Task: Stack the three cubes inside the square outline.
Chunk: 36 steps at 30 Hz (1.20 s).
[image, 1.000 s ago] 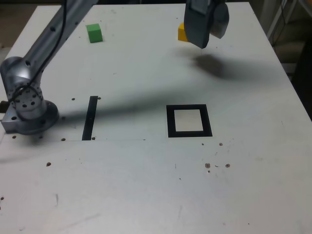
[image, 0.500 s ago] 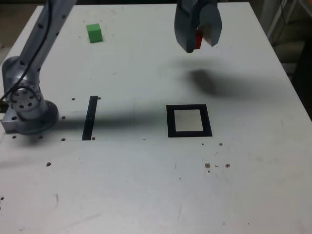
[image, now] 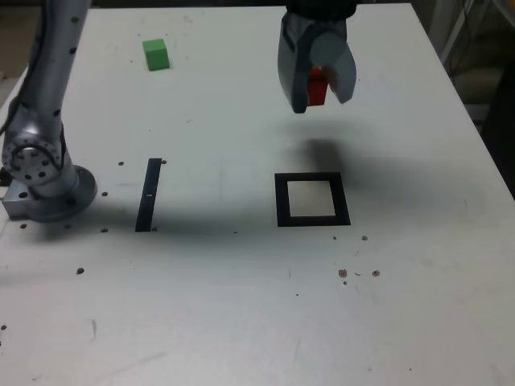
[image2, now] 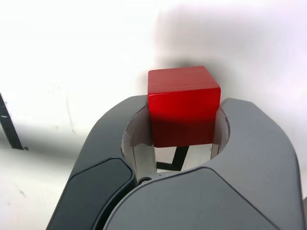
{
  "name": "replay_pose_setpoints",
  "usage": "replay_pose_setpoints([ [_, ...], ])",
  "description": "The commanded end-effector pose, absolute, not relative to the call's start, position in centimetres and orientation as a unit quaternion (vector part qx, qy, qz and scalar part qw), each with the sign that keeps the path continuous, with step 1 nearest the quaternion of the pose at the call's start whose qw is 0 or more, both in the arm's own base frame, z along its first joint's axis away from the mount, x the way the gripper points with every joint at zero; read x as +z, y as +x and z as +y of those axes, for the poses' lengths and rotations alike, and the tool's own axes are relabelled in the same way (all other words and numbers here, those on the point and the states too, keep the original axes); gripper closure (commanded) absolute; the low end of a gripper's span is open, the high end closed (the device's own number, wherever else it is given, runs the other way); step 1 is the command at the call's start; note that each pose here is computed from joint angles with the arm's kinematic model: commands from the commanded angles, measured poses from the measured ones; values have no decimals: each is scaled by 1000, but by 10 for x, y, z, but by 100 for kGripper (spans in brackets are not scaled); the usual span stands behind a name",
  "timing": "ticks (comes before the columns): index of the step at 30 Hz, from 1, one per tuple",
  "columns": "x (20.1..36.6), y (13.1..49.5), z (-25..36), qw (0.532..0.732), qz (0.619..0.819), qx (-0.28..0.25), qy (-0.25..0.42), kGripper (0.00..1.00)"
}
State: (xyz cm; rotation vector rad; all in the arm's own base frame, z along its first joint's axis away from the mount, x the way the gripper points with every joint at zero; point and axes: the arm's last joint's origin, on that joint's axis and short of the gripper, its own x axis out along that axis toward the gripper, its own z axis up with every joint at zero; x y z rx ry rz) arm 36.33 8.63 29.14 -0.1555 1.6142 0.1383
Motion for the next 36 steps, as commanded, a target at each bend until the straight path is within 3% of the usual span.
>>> replay_pose_setpoints([
  [1, 294, 358, 76, 696, 714, 57, -60, 65],
  [26, 264, 352, -17, 687, 726, 9, -9, 65],
  [36, 246, 349, -37, 693, 721, -5, 3, 65],
])
